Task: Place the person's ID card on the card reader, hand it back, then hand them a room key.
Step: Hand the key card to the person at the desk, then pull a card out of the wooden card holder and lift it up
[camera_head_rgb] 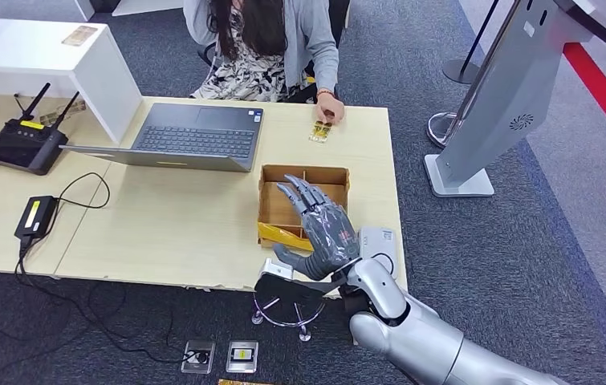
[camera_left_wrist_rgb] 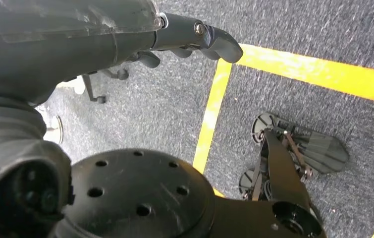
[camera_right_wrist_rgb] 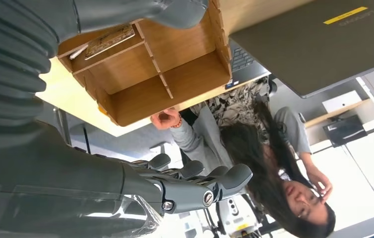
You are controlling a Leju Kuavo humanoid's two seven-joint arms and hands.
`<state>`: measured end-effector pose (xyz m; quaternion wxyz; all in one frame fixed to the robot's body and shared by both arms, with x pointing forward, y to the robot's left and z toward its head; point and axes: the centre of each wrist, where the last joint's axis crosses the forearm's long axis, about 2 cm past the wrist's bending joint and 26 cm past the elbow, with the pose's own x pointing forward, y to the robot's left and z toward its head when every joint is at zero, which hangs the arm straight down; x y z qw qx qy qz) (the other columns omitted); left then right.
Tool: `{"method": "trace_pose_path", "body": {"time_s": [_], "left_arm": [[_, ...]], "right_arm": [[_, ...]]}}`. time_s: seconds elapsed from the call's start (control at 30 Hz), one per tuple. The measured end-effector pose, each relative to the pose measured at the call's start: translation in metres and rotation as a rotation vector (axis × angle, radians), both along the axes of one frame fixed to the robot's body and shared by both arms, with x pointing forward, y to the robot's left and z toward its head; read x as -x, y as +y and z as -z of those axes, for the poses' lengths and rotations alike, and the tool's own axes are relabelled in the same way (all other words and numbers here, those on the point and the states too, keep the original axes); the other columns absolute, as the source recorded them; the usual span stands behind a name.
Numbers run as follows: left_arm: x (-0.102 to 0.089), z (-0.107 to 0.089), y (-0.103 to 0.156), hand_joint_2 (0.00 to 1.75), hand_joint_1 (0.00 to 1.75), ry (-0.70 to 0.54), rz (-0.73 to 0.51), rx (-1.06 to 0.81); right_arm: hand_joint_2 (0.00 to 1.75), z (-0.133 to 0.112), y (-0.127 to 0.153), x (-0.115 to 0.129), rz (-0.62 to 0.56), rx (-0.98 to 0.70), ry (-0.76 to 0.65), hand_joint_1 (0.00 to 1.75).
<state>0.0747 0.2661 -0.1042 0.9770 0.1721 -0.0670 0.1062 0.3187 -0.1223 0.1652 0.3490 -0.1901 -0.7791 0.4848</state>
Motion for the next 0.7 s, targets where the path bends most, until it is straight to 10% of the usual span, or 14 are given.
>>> {"method": "trace_pose_path", "body": {"time_s": [0.7], "left_arm": [[-0.001, 0.0, -0.003, 0.0, 0.0, -0.007, 0.017, 0.012]], "right_arm": [[1.75, 0.033, 0.012, -0.001, -0.007, 0.213, -0.049, 0.0]]}}
